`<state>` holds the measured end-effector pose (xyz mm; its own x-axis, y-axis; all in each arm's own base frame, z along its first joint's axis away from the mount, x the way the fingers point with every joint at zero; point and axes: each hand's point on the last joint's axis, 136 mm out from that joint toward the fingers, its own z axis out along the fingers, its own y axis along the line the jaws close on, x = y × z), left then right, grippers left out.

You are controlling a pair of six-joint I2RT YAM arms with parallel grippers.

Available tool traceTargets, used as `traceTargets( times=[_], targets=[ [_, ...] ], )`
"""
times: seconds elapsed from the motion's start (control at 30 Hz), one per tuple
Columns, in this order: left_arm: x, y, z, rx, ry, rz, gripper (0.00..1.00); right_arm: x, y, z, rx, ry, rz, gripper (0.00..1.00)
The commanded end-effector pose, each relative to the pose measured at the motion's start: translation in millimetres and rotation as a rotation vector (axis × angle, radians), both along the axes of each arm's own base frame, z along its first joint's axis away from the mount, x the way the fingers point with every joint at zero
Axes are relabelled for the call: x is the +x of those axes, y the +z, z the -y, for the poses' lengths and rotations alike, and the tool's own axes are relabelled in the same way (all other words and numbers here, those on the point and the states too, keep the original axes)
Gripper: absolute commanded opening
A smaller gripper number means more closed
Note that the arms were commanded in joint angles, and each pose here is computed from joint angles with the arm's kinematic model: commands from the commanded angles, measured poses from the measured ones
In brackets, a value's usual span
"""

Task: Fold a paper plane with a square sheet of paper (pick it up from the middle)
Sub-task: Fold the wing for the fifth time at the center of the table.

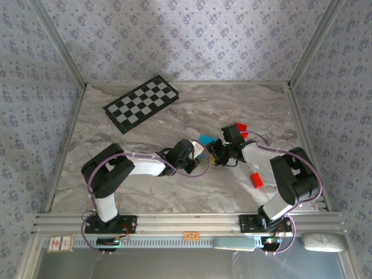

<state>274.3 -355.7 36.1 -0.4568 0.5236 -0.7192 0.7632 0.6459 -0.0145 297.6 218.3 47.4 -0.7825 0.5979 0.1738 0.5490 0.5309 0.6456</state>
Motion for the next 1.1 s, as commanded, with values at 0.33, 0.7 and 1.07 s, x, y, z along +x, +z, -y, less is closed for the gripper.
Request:
traceTargets(
  times=[0.33, 0.7, 1.07],
  targets=[
    [-6.0, -2.8, 1.8, -0.001, -0.03, -0.006, 0.23, 12.5, -4.4, 0.3, -0.005, 0.019, -0.039, 0.57],
    [-7.7, -3.4, -1.4, 0.022, -0.043, -0.003, 0.23, 12.8, -14.2, -0.8, 0.015, 0.021, -0.075, 0.34],
    [-11.8, -3.7, -5.5, 0.038, -0.061, -0.003, 0.26, 13.2, -14.7, -0.5, 0.027, 0.014, -0.087, 0.32]
  ],
)
